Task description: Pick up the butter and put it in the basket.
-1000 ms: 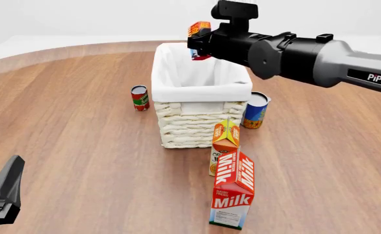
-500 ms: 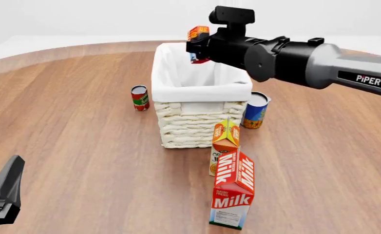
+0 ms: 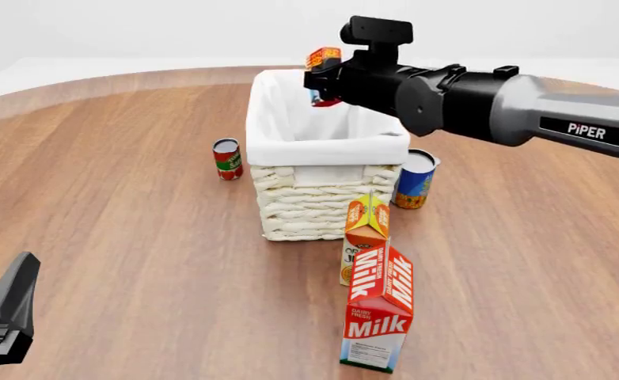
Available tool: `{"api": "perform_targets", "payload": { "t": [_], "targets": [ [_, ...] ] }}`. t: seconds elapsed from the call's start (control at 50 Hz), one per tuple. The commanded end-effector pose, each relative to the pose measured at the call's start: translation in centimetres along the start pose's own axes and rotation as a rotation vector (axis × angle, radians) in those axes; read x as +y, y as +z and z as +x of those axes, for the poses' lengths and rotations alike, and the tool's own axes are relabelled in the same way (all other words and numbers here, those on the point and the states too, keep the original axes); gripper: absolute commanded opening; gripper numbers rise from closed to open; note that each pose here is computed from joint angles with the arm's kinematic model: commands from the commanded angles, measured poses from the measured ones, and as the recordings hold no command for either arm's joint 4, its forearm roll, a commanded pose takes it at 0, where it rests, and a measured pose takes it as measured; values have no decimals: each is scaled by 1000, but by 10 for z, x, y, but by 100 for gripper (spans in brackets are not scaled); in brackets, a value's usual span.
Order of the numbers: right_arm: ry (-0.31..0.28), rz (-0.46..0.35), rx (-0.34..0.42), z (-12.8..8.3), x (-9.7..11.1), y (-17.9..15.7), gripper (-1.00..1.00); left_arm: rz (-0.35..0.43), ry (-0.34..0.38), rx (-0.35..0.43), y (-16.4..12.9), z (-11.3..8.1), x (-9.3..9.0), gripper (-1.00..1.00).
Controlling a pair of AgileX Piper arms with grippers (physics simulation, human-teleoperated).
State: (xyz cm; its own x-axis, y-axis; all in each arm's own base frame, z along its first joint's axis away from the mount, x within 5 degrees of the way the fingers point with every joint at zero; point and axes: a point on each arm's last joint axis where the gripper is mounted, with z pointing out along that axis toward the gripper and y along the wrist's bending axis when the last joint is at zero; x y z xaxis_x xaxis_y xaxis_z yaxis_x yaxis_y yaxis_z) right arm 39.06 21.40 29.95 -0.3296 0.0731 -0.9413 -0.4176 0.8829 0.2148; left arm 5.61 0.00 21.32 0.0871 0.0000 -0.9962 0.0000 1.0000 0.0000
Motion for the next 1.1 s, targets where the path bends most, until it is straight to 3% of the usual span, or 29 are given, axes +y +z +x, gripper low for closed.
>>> {"api": "perform_targets", "payload": {
  "t": [0.02,1.02,1.04,1.1],
  "targets": [
    [21,3,-27,-5,-3,2,-100,0,0,0,0,0,0,100],
    [27,20,-26,2,-13,11,-100,0,0,0,0,0,0,100],
    [27,20,-27,1,-13,11,100,0,0,0,0,0,0,100],
    [26,21,-28,1,-13,11,100,0,0,0,0,0,0,100]
  ]
}}
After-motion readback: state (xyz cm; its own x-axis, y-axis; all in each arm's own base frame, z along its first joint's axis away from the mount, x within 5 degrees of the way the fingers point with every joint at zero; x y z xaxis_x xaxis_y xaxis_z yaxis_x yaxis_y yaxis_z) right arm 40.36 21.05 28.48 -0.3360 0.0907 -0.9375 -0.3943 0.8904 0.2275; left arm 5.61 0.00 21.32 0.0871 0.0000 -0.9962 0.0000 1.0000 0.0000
